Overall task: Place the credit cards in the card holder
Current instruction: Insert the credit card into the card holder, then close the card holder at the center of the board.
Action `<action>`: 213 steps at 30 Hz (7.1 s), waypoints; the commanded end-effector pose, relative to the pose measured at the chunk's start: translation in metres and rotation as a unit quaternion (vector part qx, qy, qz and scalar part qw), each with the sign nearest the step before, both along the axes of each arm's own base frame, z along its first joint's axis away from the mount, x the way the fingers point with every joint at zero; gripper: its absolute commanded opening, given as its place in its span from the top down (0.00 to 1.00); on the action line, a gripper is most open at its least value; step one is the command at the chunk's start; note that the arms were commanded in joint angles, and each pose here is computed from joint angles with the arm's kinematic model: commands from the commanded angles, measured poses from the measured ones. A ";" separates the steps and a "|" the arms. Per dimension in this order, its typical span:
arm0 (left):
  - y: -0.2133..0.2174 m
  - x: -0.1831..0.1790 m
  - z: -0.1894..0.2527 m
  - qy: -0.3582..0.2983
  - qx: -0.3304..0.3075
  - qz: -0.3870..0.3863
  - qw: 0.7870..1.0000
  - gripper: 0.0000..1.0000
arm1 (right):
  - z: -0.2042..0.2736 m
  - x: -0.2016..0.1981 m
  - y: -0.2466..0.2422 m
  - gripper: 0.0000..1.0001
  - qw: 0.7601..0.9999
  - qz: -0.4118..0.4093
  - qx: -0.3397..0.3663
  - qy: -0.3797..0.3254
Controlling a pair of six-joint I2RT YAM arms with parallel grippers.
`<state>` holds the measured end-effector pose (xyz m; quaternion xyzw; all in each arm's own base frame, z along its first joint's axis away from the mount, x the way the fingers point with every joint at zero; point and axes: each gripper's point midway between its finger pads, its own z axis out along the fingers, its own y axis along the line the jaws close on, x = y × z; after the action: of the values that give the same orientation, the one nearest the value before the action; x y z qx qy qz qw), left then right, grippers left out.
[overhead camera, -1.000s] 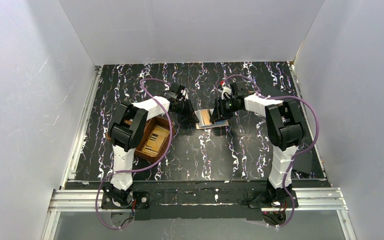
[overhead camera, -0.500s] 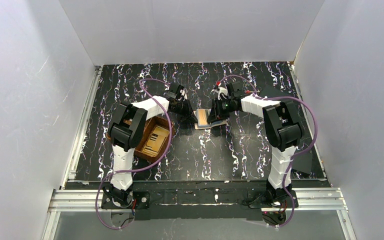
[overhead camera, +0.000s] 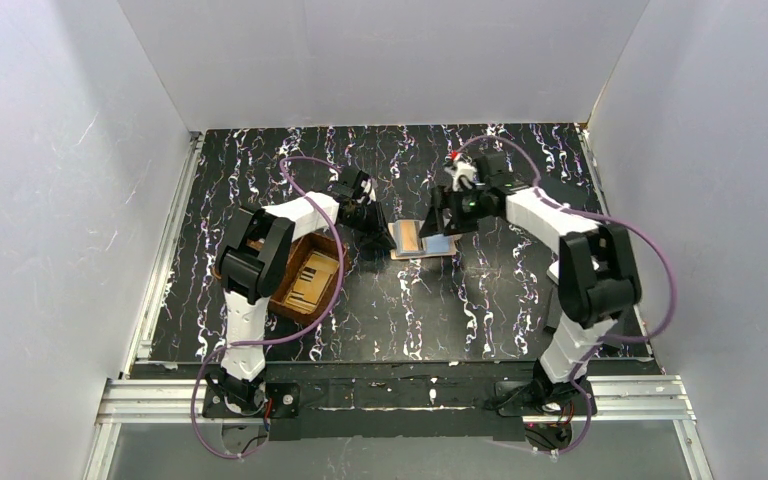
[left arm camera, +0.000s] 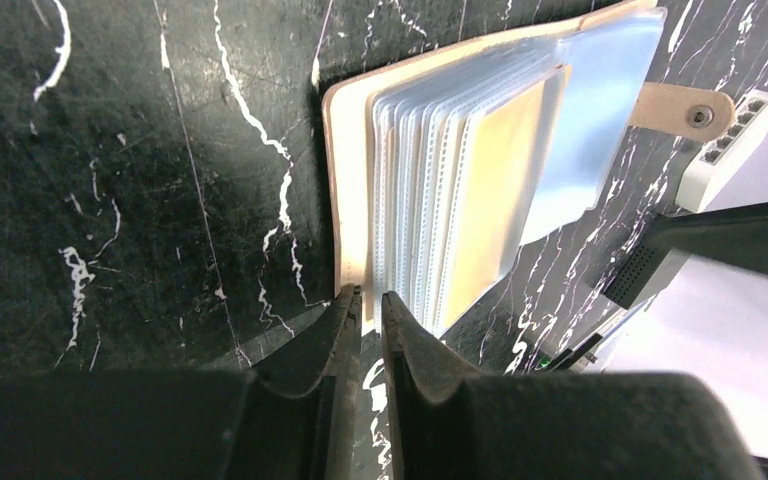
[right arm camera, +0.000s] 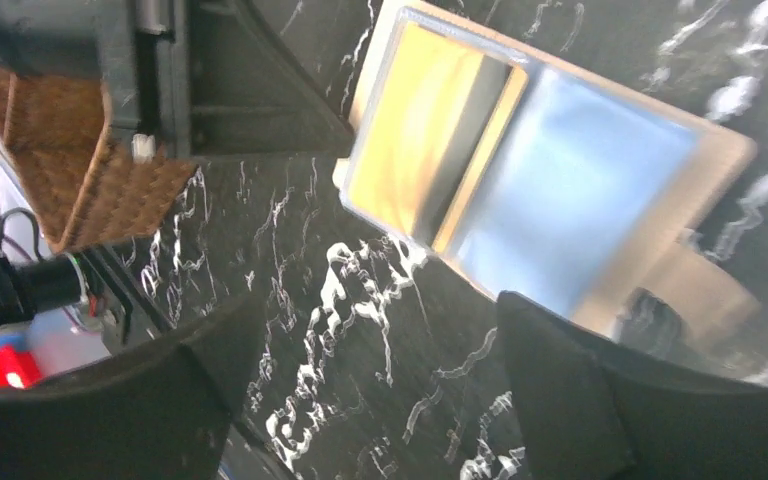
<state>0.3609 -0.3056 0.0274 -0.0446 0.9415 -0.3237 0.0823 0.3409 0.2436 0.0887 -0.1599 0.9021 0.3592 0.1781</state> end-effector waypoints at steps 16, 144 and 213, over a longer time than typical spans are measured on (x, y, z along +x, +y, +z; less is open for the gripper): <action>0.008 -0.030 0.095 -0.052 -0.049 -0.029 0.997 0.91 | -0.013 0.054 -0.113 0.15 0.970 -0.217 -0.063 -0.088; 0.016 0.025 0.037 -0.084 0.033 -0.084 0.992 0.41 | -0.030 -0.030 0.084 0.48 0.962 0.090 0.059 -0.252; 0.070 -0.039 0.160 -0.023 -0.052 0.087 0.995 0.38 | 0.033 -0.020 -0.098 0.99 0.805 -0.142 -0.521 -0.245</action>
<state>0.3401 -0.2373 0.2120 -0.0562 0.9055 -0.3747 0.1910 0.3289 0.1922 0.0949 -0.1594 0.9398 0.0085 0.3022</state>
